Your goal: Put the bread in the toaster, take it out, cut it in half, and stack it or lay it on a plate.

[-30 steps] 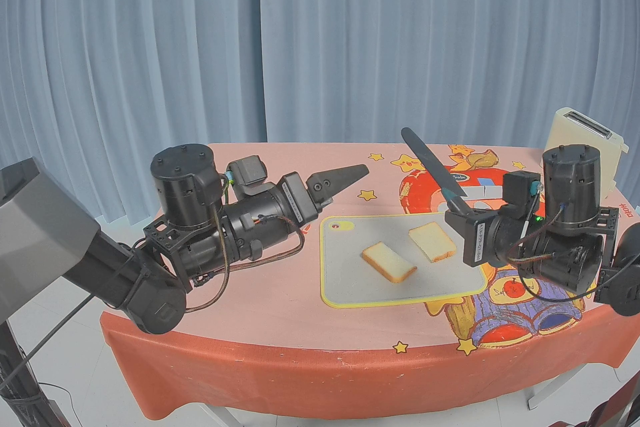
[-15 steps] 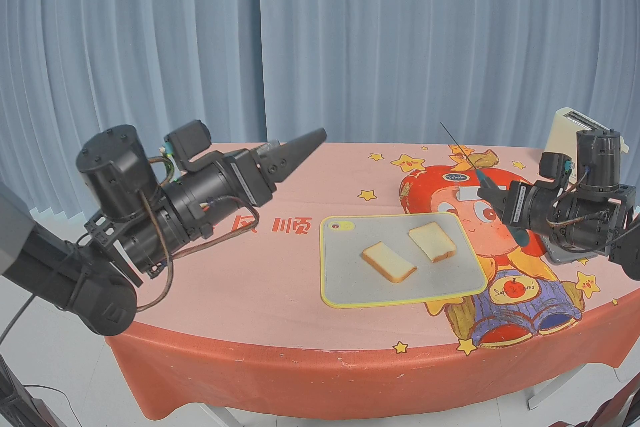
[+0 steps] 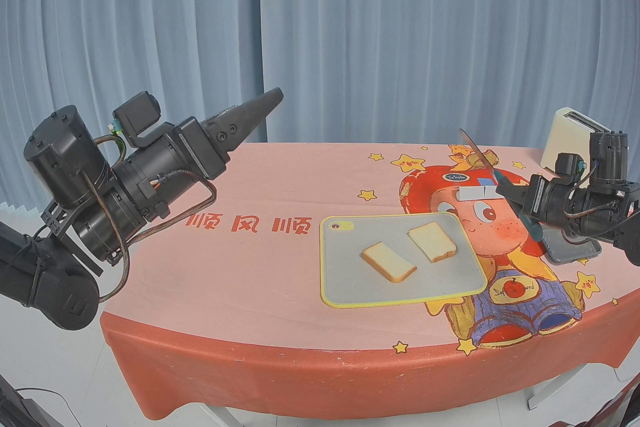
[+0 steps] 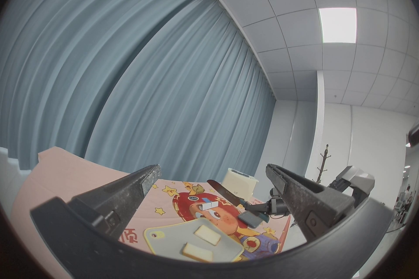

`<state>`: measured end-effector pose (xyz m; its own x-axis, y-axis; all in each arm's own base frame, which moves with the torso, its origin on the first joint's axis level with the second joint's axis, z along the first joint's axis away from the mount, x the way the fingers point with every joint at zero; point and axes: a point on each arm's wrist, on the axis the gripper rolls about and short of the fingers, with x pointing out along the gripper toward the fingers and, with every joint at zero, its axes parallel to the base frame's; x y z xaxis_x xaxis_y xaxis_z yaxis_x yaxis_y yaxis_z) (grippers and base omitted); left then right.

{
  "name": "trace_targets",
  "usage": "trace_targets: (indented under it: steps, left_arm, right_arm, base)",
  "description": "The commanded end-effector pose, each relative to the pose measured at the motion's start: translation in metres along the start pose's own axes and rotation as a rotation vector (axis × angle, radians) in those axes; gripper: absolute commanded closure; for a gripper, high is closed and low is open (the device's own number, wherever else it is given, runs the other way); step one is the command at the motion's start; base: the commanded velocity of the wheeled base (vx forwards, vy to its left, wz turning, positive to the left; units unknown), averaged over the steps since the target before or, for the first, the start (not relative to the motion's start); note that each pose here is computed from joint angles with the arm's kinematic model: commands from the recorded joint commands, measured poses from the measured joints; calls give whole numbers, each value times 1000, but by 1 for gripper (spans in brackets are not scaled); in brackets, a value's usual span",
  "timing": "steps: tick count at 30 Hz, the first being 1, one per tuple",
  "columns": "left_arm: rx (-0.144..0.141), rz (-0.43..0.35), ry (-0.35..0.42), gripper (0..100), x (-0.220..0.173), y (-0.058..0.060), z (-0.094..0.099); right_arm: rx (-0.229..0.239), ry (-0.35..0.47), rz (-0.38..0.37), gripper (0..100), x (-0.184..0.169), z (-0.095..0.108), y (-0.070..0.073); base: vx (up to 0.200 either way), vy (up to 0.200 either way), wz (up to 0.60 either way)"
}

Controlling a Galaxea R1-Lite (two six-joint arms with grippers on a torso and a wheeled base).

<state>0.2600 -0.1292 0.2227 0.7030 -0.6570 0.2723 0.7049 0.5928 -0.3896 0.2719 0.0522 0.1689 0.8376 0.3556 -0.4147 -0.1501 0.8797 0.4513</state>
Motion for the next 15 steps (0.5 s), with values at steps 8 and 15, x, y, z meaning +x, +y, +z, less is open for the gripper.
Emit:
trace_targets:
  steps: [8,15]
  left_arm:
    - [39,12,31,0,0,5,-9]
    - [32,-1,43,0,1,1,-13]
  right_arm:
    - [47,56,-11,100,16,1,-24]
    - [90,71,-15,100,22,2,-41]
  base:
    - [0,0,0]
    - [0,0,0]
